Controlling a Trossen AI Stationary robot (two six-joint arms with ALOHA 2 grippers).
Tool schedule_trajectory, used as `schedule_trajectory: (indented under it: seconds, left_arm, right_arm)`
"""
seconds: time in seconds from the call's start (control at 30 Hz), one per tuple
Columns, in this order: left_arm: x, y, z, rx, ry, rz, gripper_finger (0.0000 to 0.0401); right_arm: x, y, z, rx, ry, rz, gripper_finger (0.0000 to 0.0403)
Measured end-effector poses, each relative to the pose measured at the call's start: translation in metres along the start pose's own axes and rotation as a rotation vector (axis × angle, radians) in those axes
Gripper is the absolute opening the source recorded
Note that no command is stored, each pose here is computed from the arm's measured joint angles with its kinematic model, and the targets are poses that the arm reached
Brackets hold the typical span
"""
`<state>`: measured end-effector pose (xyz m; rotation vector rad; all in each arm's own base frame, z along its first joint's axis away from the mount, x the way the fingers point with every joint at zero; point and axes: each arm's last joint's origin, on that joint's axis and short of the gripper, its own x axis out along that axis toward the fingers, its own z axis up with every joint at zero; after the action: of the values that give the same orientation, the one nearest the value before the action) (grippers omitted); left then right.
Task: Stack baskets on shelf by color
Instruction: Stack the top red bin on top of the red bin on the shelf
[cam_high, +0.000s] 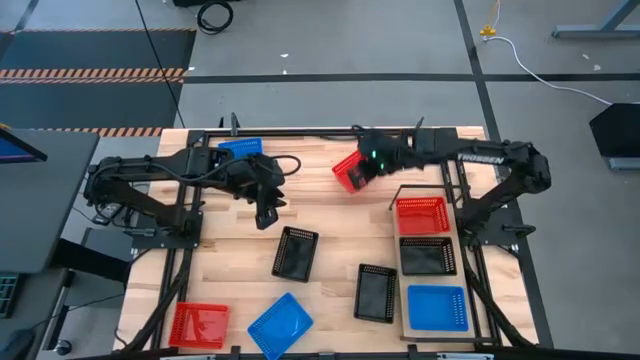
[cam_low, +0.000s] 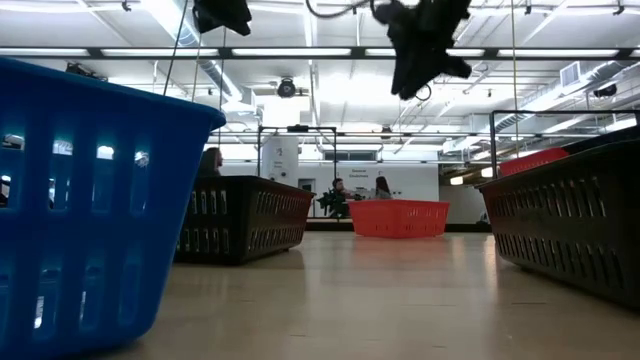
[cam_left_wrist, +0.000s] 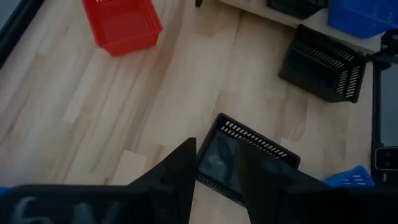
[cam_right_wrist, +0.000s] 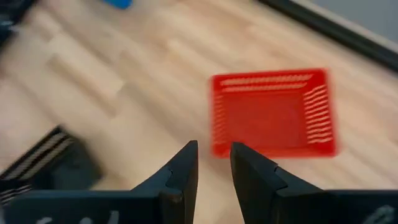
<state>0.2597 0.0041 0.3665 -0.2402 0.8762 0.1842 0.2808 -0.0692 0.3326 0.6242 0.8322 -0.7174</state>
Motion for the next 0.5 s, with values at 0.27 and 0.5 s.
schedule_trajectory:
  seconds: [0.27, 0.5]
  left_arm:
    - [0.001, 0.021, 0.007, 0.065, -0.02, 0.04, 0.0117]
    - [0.0, 0.035, 0.011, -0.009, -0.029, -0.02, 0.0117]
  right_arm:
    - [0.043, -0.05, 0.03, 0.072, 0.18, -0.021, 0.0133]
    - [0.075, -0.058, 0.021, 0.003, 0.352, -0.151, 0.0181]
